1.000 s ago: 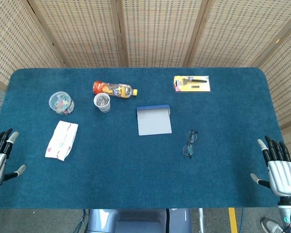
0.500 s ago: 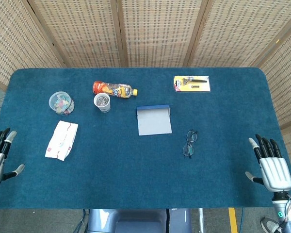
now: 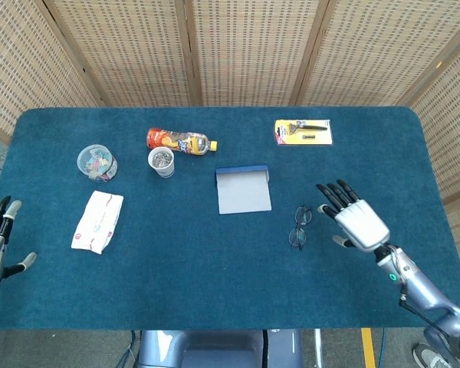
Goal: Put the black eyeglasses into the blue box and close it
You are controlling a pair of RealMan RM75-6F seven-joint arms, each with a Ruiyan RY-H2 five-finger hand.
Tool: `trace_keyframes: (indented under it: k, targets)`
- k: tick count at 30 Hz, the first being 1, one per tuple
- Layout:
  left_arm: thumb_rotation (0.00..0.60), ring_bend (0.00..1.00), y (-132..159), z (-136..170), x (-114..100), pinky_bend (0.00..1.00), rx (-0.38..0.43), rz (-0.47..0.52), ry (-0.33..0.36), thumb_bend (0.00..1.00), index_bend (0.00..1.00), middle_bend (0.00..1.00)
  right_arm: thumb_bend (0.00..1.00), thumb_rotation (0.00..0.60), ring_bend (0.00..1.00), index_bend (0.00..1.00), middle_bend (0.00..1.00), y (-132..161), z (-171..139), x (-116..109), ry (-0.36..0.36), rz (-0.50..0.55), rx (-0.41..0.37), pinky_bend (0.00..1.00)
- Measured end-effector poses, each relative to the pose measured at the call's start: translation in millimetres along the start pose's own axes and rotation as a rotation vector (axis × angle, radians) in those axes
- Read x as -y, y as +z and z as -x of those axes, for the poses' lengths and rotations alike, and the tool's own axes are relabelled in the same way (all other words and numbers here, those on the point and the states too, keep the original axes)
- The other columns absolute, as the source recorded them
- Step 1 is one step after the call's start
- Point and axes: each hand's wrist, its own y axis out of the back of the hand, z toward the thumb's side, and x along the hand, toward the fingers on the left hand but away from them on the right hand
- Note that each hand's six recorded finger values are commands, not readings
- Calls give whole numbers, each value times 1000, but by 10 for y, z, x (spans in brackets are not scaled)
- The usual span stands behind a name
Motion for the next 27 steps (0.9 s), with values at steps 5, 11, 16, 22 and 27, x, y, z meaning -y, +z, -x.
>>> trace_keyframes:
  k: [5, 11, 16, 22, 27]
  targets:
    - [600, 0, -13, -45, 12, 0, -13, 3, -2, 0, 0, 0, 234, 600, 0, 335, 0, 179, 406, 146, 66, -75, -98, 0]
    - [600, 0, -39, -76, 29, 0, -36, 4, -14, 0, 0, 0, 235, 600, 0, 359, 8, 280, 585, 291, 123, -156, -169, 0]
    - [600, 0, -46, -111, 72, 0, -49, -4, -34, 0, 0, 0, 243, 600, 0, 369, 13, 253, 608, 393, 147, -204, -195, 0]
    - [600, 0, -33, -143, 102, 0, -51, -6, -50, 0, 0, 0, 247, 600, 0, 377, 16, 222, 650, 516, 163, -219, -207, 0]
    - [600, 0, -38, -162, 116, 0, -57, -8, -57, 0, 0, 0, 251, 600, 0, 384, 18, 260, 709, 614, 171, -228, -225, 0]
